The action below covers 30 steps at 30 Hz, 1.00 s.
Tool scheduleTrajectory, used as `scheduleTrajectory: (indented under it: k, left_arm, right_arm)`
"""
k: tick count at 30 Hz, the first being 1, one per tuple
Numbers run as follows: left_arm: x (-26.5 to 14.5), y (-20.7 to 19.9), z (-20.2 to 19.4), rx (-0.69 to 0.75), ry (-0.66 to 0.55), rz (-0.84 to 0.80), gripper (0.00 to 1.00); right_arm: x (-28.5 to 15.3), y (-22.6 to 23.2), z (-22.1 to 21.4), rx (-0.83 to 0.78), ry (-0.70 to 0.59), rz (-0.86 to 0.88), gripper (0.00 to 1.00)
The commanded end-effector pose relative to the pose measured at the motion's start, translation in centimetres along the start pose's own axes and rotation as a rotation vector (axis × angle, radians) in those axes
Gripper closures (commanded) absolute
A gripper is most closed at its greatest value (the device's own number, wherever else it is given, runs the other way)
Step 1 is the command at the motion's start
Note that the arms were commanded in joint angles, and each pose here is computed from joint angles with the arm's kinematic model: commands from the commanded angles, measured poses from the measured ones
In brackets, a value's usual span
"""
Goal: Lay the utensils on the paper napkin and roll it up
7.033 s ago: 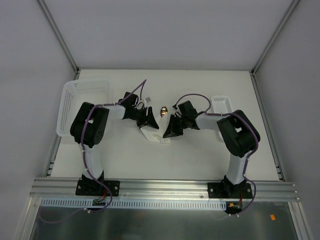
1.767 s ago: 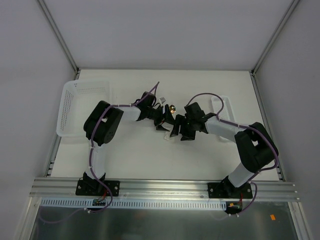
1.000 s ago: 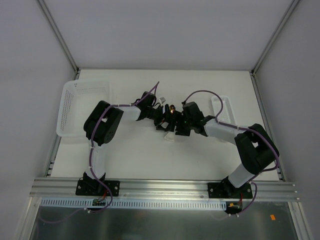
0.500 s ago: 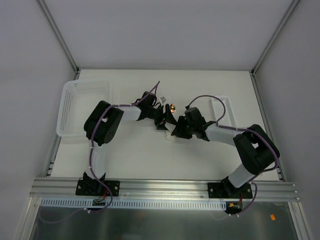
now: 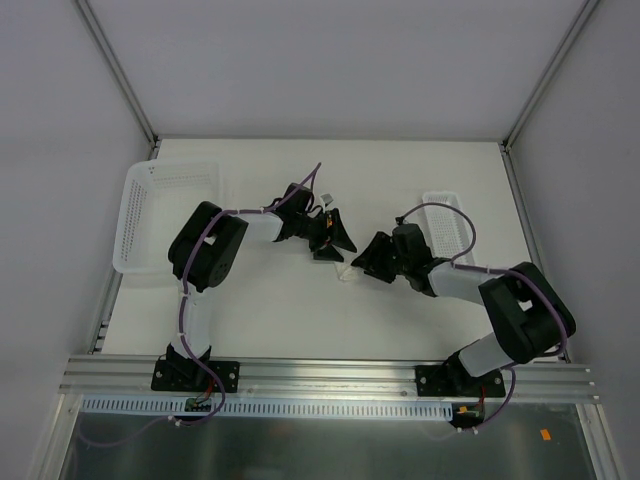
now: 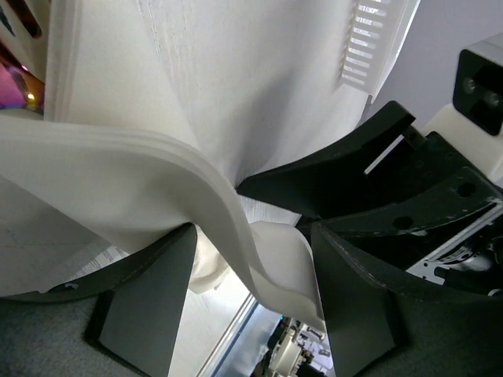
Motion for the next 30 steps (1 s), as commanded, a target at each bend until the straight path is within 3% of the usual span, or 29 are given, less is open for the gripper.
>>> scheduleTrajectory:
  k: [1,17,20,24,30]
  left_arm:
    - [1.0,5.0,-0.8,-0.056,-0.017,0.206,0.37]
    - [1.1,5.0,-0.8,-0.055,-0.014,0.202,0.37]
    - [1.1,5.0,-0.7,-0.053,-0.015,0.201,0.37]
    - [1.1,5.1,-0.8,-0.054,-0.012,0.202,0.37]
    - [1.2,5.3,-1.0,-0.058,-0.006,0.206,0.37]
  right_arm:
    - [0.0,0.3,1.1,-0.002,-0.070,-0.002,0.43]
    - [1.9,2.4,1.9,-0.097,-0.001,0.146,0.41]
    - [1.9,2.2,2.1,-0.094,-0.027,0.127,0.48]
    - [1.9,0.7,2.1,-0.029,-0.055,0.068,0.77]
    - [1.4,-1.9,1.2,0.111,-0.056,0.025,1.00]
Point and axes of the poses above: each gripper's point midway between its finger pads, its own x axis out along the fingers, its own y axis along the line the jaws close on, z = x × y, the point moved 9 cm from there along -x, back along the fingers
